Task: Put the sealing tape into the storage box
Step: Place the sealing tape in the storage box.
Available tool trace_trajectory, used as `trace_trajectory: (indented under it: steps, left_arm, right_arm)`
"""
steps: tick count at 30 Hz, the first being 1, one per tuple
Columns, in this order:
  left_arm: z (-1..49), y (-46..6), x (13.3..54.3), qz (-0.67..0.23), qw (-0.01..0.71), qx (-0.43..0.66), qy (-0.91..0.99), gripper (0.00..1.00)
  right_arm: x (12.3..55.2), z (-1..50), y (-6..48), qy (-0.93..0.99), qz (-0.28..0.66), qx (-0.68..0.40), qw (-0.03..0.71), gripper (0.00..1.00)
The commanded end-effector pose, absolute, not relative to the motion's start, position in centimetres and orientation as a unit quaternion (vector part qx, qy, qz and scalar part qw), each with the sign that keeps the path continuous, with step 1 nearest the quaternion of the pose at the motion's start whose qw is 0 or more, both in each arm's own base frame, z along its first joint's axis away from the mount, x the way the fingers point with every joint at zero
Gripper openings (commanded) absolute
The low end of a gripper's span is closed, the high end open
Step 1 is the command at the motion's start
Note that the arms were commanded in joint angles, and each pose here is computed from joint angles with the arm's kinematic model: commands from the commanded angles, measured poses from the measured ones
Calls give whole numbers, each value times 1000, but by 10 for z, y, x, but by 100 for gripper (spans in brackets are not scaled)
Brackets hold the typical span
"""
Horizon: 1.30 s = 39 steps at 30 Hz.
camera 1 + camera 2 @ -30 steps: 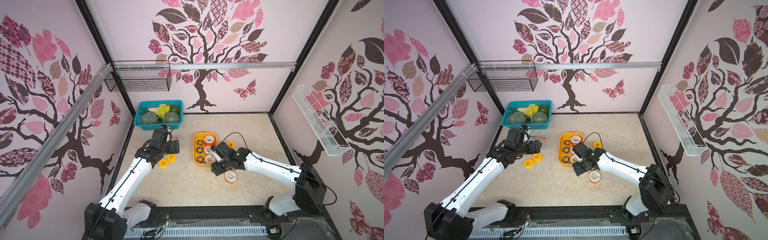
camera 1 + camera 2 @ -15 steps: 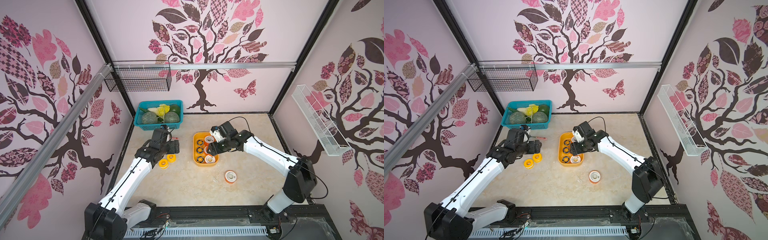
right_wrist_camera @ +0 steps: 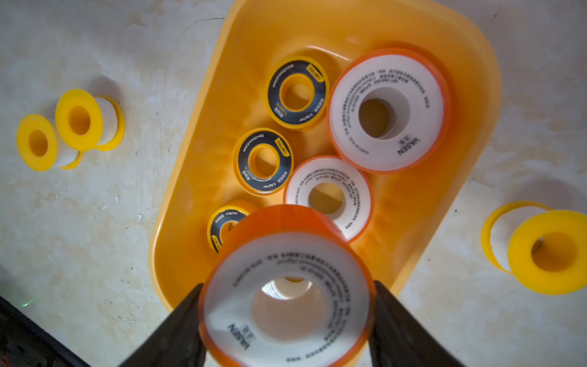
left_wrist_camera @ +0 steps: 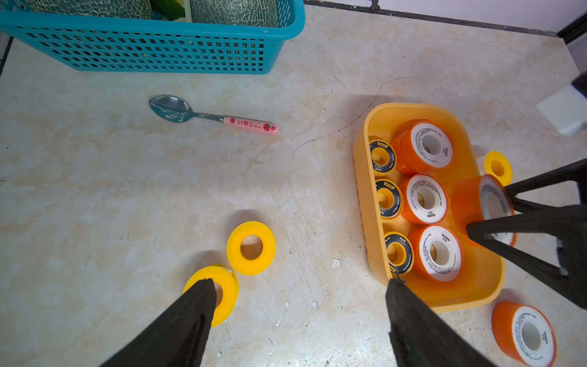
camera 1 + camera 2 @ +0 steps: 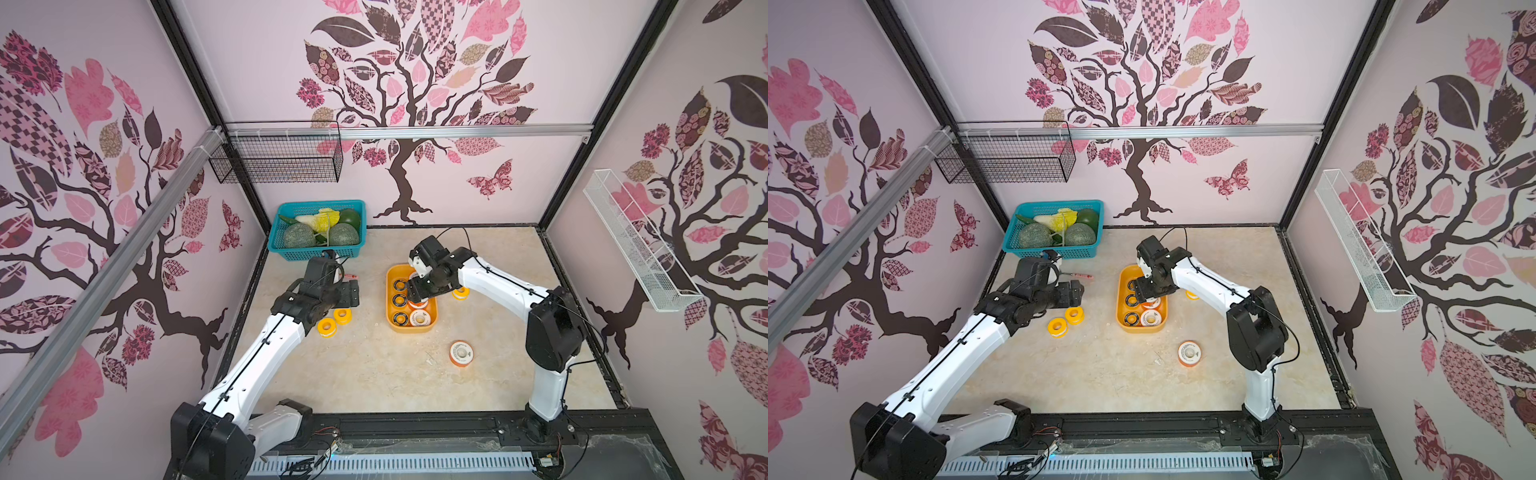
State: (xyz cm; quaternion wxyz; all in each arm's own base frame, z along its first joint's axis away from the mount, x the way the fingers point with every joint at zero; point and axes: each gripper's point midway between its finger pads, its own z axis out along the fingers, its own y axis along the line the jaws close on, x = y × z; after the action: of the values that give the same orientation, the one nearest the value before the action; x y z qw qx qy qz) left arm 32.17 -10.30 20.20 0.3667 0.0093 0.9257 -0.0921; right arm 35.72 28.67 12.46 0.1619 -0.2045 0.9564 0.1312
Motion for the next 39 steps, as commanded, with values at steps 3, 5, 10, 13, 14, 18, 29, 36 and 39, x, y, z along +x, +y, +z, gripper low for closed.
trace_trajectory:
  steps: [3, 5, 10, 13, 14, 18, 29, 36, 39]
  left_arm:
    - [205, -103, 324, -94, 366, 5, 926, 89]
    - [204, -103, 324, -95, 365, 6, 926, 89]
    - [204, -102, 324, -92, 365, 5, 927, 89]
    - [203, -102, 324, -91, 363, 5, 927, 89]
    - [203, -102, 324, -91, 363, 6, 927, 89]
    - [202, -102, 324, -90, 362, 5, 928, 89]
    - [202, -101, 324, -88, 362, 4, 928, 89]
    - [202, -101, 324, -88, 362, 5, 928, 89]
    - [202, -101, 324, -87, 362, 5, 928, 89]
  right_arm:
    - [365, 116, 284, 959, 101, -214, 153, 72]
    - [366, 111, 283, 961, 92, -215, 148, 72]
    - [372, 105, 284, 962, 80, -214, 146, 72]
    - [376, 101, 285, 964, 71, -213, 144, 72]
    - [376, 99, 285, 964, 66, -213, 141, 72]
    - [379, 90, 284, 967, 53, -209, 135, 72]
    - [381, 87, 285, 968, 45, -206, 134, 72]
    - [382, 81, 282, 970, 31, -206, 129, 72]
    - [384, 81, 283, 969, 29, -206, 130, 72]
